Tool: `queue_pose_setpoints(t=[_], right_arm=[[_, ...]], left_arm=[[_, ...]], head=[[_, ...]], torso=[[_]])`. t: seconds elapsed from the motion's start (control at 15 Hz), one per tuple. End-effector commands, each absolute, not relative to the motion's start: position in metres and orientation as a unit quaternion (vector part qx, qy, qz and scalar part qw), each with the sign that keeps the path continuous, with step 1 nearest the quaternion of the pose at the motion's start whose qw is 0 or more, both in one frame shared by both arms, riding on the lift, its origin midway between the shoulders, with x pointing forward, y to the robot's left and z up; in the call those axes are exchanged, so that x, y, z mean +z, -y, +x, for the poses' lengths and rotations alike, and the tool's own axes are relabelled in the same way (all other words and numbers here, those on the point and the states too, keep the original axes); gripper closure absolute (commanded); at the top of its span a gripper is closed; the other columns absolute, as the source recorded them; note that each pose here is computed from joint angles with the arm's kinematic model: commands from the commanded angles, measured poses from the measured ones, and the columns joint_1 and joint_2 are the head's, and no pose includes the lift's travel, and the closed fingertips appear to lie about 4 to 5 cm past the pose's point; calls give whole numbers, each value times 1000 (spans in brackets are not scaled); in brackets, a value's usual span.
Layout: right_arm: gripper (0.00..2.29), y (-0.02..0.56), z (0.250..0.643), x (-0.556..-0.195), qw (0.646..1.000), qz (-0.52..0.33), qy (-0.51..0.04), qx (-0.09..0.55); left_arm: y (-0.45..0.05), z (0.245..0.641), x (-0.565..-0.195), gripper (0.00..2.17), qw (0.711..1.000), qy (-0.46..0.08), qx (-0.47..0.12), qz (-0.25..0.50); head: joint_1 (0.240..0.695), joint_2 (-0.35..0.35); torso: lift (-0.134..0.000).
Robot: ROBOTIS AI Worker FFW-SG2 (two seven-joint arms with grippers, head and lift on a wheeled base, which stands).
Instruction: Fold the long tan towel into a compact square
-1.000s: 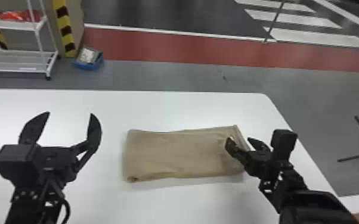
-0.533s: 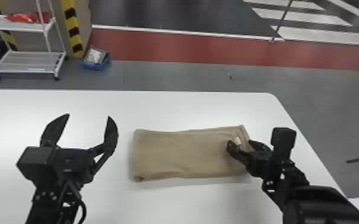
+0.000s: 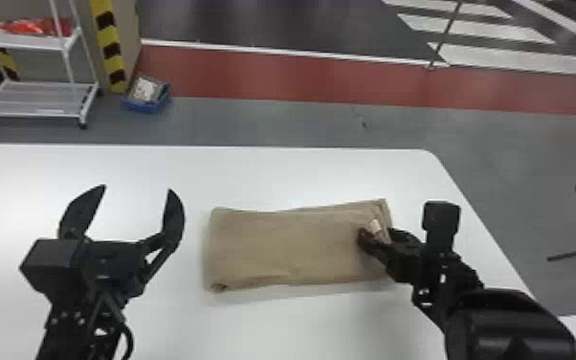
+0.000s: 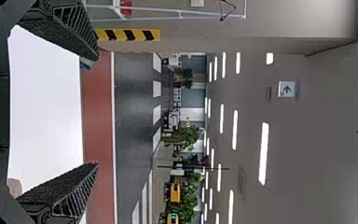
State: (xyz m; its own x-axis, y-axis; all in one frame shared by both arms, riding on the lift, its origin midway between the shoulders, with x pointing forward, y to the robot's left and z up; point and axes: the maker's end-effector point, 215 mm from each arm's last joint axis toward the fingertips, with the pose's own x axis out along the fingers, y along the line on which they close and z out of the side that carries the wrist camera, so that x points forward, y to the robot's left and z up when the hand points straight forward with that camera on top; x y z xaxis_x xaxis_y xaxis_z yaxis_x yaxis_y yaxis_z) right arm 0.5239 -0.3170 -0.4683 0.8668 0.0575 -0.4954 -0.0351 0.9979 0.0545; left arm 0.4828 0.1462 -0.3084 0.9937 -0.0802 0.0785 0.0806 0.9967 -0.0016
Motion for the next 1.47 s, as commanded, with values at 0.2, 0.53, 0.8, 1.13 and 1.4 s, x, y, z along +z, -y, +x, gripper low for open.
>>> queue_pose_setpoints(t=[0.2, 0.53, 0.8, 1.13, 1.4], right_arm=[[485, 315, 520, -458, 969, 20, -246, 25], [542, 319, 522, -456, 968, 15, -248, 23], [748, 315, 522, -455, 969, 16, -247, 27], [944, 313, 520, -453, 968, 21, -249, 32], [1146, 304, 521, -422, 974, 21, -219, 46]], left_arm=[[-143, 482, -306, 87, 998, 42, -43, -5], [-142, 482, -306, 90, 998, 42, -45, -5], [-141, 482, -305, 90, 998, 43, -46, -6], [-140, 483, -301, 93, 998, 46, -46, -9], [-140, 483, -302, 103, 998, 44, -47, -9]], head=[[695, -186], [695, -191], [695, -190], [695, -190], [695, -186]], torso=[[-123], [-123], [-123], [-123], [-123]])
